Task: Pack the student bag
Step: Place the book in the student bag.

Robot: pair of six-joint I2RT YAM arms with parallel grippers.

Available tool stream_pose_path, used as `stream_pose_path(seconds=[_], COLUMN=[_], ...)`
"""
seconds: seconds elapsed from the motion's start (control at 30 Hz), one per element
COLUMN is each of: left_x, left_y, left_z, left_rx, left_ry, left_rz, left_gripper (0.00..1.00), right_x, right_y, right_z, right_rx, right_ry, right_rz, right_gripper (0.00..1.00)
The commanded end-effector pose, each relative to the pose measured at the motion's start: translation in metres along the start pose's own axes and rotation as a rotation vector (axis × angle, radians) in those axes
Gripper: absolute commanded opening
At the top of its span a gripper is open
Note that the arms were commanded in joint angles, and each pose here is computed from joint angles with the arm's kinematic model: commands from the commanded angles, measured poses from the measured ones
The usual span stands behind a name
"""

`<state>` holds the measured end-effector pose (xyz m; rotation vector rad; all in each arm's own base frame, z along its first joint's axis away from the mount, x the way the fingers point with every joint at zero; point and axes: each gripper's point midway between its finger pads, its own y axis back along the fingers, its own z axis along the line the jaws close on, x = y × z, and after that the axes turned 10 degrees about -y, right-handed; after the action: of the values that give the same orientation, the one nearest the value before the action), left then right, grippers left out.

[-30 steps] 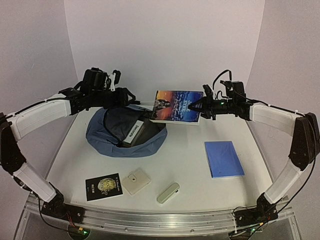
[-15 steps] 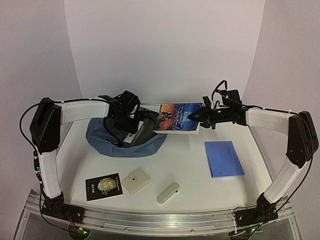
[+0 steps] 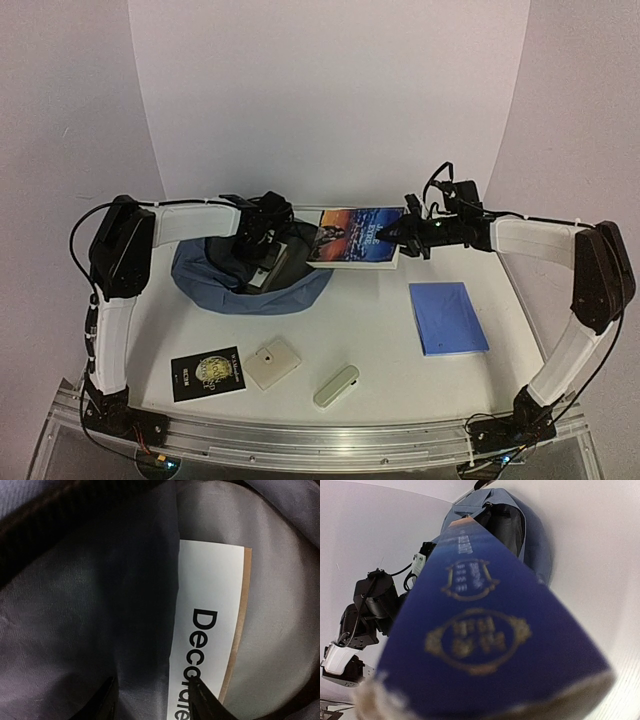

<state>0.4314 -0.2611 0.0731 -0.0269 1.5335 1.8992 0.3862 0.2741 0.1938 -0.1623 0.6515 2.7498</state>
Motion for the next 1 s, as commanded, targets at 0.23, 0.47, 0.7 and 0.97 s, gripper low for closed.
stream_pose_path(seconds=[0.23,0.47,0.7,0.97], left_x=[0.014,-0.022,-0.07,-0.09], left_y=[-0.015,0.017,0.082,0.135], left_z=[0.006,-0.02,-0.045,-0.029], left_rx=[-0.033,0.176,0.393,0.441], left_ry=[-0.034,0.038,0.114,0.189], left_rz=[0.08,-0.049,-0.232,-0.361], left_gripper=[0.09,0.0,0.0,0.0], right_x=[-0.008,-0.008,-0.013,-0.019], right_y=[0.008,0.01,0.008,0.001], right_z=[0.059,0.063,0.066,0.068], right_rx=[-0.184,-0.189,-0.192,-0.198], right_ry=[0.167,0.178,0.175,0.158], right_rz=[-0.025,-0.03,-0.035,-0.037], right_gripper=[0.0,0.0,0.0,0.0])
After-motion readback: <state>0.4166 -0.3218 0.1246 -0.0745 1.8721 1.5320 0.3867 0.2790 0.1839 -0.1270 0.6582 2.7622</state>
